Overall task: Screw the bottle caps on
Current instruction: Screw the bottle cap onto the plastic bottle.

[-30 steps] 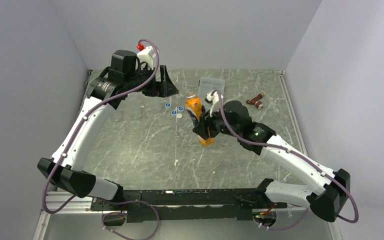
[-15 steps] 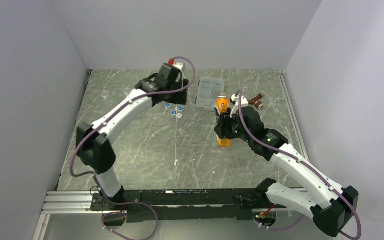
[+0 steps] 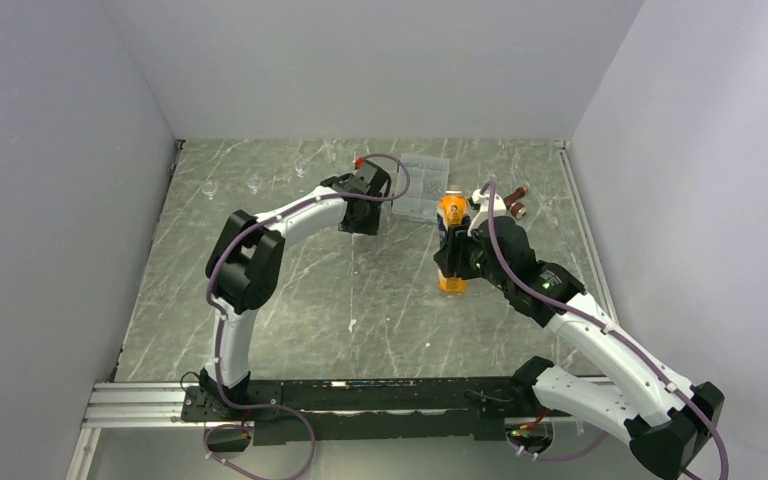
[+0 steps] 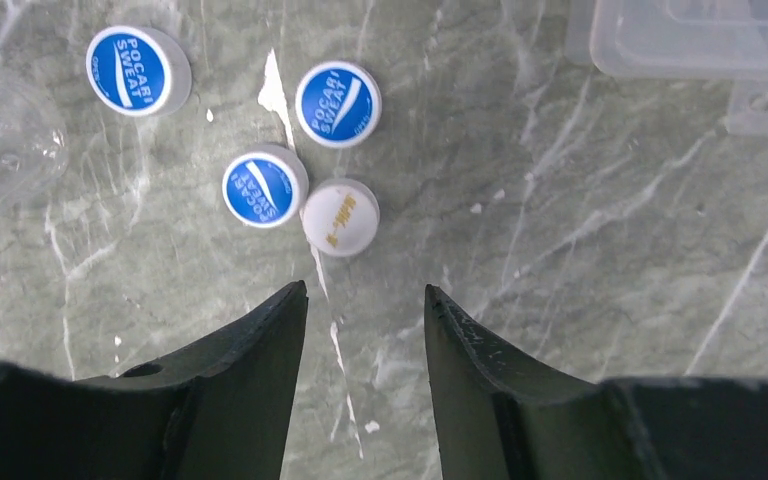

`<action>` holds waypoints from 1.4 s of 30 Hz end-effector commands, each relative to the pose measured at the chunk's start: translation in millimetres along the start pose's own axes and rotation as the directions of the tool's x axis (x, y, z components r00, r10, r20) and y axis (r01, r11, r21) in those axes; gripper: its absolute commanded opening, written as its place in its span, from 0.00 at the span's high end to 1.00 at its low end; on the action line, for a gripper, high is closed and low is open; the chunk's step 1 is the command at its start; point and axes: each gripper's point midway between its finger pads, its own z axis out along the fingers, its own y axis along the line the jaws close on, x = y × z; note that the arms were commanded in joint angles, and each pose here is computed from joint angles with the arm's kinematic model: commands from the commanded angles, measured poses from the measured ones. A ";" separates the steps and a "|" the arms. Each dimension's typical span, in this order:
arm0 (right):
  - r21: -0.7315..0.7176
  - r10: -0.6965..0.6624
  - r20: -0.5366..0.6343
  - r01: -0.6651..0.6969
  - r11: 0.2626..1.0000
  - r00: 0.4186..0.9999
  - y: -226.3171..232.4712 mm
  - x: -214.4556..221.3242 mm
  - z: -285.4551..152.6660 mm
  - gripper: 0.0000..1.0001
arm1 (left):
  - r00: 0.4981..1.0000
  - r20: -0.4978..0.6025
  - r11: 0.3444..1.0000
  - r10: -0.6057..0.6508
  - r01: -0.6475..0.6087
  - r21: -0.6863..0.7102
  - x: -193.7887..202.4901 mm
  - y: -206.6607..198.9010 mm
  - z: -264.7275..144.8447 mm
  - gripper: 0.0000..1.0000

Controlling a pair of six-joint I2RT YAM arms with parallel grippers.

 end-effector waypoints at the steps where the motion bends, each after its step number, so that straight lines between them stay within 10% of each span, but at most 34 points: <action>1: -0.006 0.020 0.079 -0.020 1.000 0.997 2.6 -23.5 -13.7 0.54 | 0.997 0.045 0.998 -0.060 0.059 0.014 -13.9 -0.3 12.8 0.49; 31: -0.041 0.013 0.057 -0.011 0.999 0.998 8.3 -17.8 -10.9 0.53 | 1.000 0.012 0.998 -0.022 0.022 -0.053 -5.3 15.4 47.8 0.51; 42: -0.080 -0.009 0.034 0.012 0.997 0.999 14.8 -12.9 -8.6 0.53 | 0.999 0.030 1.000 0.023 -0.023 0.005 -15.7 6.7 23.8 0.85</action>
